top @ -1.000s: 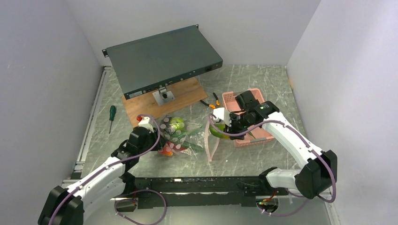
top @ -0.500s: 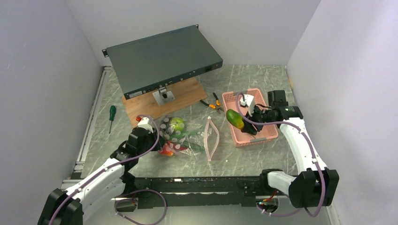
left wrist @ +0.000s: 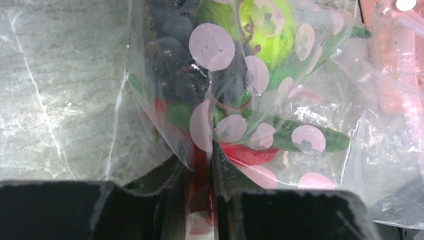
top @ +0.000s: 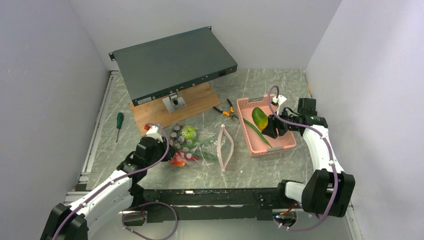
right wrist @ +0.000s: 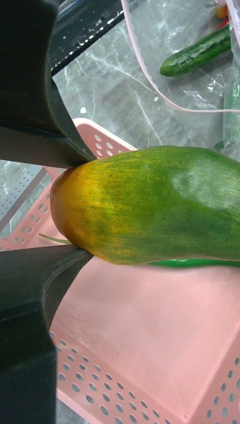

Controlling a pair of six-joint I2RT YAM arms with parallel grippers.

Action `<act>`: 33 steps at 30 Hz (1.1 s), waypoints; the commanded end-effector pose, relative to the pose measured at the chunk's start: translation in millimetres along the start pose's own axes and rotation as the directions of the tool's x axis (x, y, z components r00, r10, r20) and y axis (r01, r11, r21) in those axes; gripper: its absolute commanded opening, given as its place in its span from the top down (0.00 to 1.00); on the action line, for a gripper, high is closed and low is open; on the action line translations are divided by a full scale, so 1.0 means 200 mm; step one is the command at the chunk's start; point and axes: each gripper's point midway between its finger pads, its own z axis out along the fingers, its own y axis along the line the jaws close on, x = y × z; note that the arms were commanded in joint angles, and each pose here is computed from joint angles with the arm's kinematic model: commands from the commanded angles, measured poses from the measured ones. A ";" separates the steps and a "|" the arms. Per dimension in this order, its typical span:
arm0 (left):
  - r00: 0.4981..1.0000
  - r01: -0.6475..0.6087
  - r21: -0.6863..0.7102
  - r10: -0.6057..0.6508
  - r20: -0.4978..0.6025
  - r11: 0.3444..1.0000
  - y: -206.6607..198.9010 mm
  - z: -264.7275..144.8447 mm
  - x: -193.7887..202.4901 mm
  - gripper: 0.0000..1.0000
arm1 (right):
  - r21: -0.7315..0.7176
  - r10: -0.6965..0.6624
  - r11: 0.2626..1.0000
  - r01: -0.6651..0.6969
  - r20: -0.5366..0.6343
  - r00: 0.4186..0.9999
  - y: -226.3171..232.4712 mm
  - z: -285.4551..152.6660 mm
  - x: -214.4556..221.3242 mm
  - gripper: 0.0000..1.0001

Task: Open the zip-top bag and remove the fake food
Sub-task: Place the fake fruit in the bin.

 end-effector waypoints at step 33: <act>1.000 0.009 0.039 -0.008 -0.025 0.999 -0.01 0.01 0.06 0.96 | 0.138 0.157 0.979 -0.150 -0.042 0.987 -0.20 0.09 0.13 0.42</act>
